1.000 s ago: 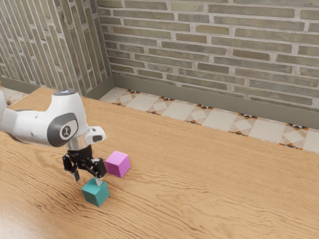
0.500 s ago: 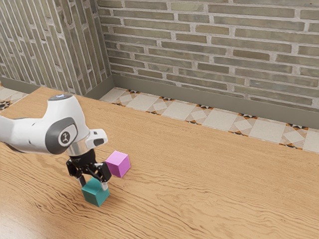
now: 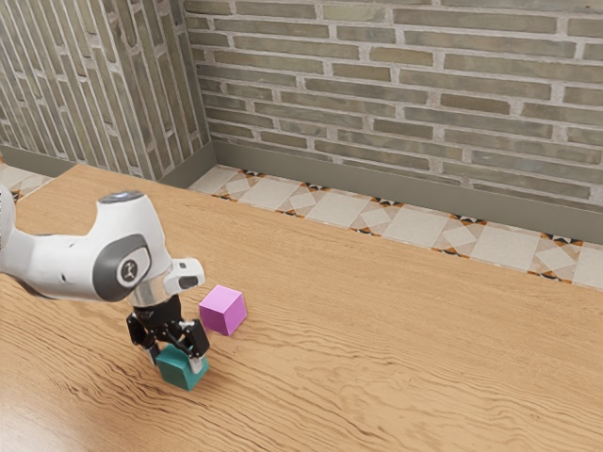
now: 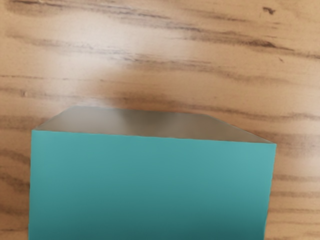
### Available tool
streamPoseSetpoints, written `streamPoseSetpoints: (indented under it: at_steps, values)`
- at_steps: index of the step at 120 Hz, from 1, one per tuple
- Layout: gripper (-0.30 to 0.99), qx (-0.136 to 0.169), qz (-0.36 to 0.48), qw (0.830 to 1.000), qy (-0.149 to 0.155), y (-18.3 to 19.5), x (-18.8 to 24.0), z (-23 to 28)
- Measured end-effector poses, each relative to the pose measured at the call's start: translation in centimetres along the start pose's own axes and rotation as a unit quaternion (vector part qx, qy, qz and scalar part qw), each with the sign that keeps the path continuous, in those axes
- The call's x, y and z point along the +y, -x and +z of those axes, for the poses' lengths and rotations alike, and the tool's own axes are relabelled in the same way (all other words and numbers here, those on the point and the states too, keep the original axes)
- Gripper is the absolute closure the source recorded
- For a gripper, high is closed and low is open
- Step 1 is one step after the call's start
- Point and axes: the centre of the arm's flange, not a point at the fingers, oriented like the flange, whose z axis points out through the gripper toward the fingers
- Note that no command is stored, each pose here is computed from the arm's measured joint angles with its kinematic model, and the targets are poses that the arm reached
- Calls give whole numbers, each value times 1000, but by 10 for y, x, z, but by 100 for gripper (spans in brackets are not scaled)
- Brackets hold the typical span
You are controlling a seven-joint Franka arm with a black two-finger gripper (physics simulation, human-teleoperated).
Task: Pick up the blue block with one arm, and put the blue block on the pink block with one arm
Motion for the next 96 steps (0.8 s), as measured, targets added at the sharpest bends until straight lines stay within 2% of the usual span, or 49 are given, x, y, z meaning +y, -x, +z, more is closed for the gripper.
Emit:
streamPoseSetpoints:
  at_steps: [52,71,84,96]
  values:
    - [1,-1,5,1000,-1,-7,-2,12]
    - [26,3,9,1000,-2,-8,4,10]
    - [36,12,8,1000,-4,-9,5,2]
    - [39,57,14,998,-10,-14,10,-40]
